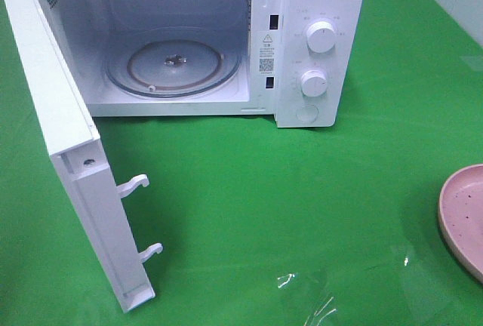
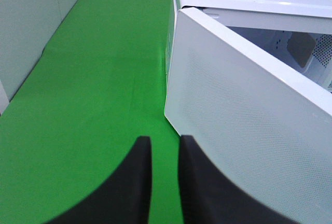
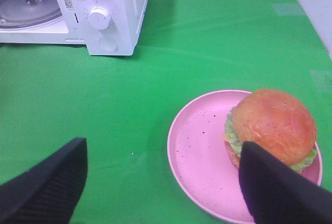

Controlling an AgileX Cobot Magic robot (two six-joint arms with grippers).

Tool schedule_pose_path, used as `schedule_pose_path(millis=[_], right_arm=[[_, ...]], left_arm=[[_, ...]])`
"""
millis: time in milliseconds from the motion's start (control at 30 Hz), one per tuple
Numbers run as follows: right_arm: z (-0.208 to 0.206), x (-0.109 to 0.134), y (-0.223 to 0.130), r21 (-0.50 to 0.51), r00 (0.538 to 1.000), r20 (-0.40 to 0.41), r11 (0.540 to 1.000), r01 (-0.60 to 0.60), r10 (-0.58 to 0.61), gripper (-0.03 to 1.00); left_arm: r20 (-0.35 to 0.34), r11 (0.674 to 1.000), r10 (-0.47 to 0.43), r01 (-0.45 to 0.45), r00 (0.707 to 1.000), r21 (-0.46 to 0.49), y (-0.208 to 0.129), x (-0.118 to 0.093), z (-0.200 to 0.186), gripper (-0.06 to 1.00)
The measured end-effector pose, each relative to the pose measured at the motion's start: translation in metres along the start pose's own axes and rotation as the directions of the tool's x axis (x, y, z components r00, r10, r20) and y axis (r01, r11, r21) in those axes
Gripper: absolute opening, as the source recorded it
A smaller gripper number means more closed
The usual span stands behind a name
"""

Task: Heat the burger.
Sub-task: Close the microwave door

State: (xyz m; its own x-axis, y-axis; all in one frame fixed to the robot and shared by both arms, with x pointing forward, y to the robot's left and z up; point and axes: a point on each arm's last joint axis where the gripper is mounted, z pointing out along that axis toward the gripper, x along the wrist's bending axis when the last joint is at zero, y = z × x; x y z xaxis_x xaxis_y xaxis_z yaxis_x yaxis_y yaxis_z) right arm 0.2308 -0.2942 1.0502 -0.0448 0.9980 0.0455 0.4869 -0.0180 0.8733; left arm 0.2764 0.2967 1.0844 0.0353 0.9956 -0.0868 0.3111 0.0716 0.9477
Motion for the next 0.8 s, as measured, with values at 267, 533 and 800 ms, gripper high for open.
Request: schedule_pose_path(millis=[267, 533, 800], right_arm=[[0.0, 0.0, 0.0, 0.0, 1.0, 0.0, 1.0, 0.0, 0.0, 0.76], [0.0, 0.0, 0.0, -0.001, 1.0, 0.0, 1.0, 0.0, 0.0, 0.76], [0.0, 0.0, 0.0, -0.001, 1.0, 0.0, 1.0, 0.0, 0.0, 0.76]], left_arm=[[-0.014, 0.998, -0.009, 0.008, 1.0, -0.057, -0.006, 0.004, 0.045, 0.0], [-0.03, 0.984, 0.021, -0.026, 0.999, -0.177, -0.02, 0.008, 0.072, 0.0], [-0.048, 0.98, 0.028, -0.037, 0.998, -0.195, -0.035, 0.012, 0.097, 0.0]])
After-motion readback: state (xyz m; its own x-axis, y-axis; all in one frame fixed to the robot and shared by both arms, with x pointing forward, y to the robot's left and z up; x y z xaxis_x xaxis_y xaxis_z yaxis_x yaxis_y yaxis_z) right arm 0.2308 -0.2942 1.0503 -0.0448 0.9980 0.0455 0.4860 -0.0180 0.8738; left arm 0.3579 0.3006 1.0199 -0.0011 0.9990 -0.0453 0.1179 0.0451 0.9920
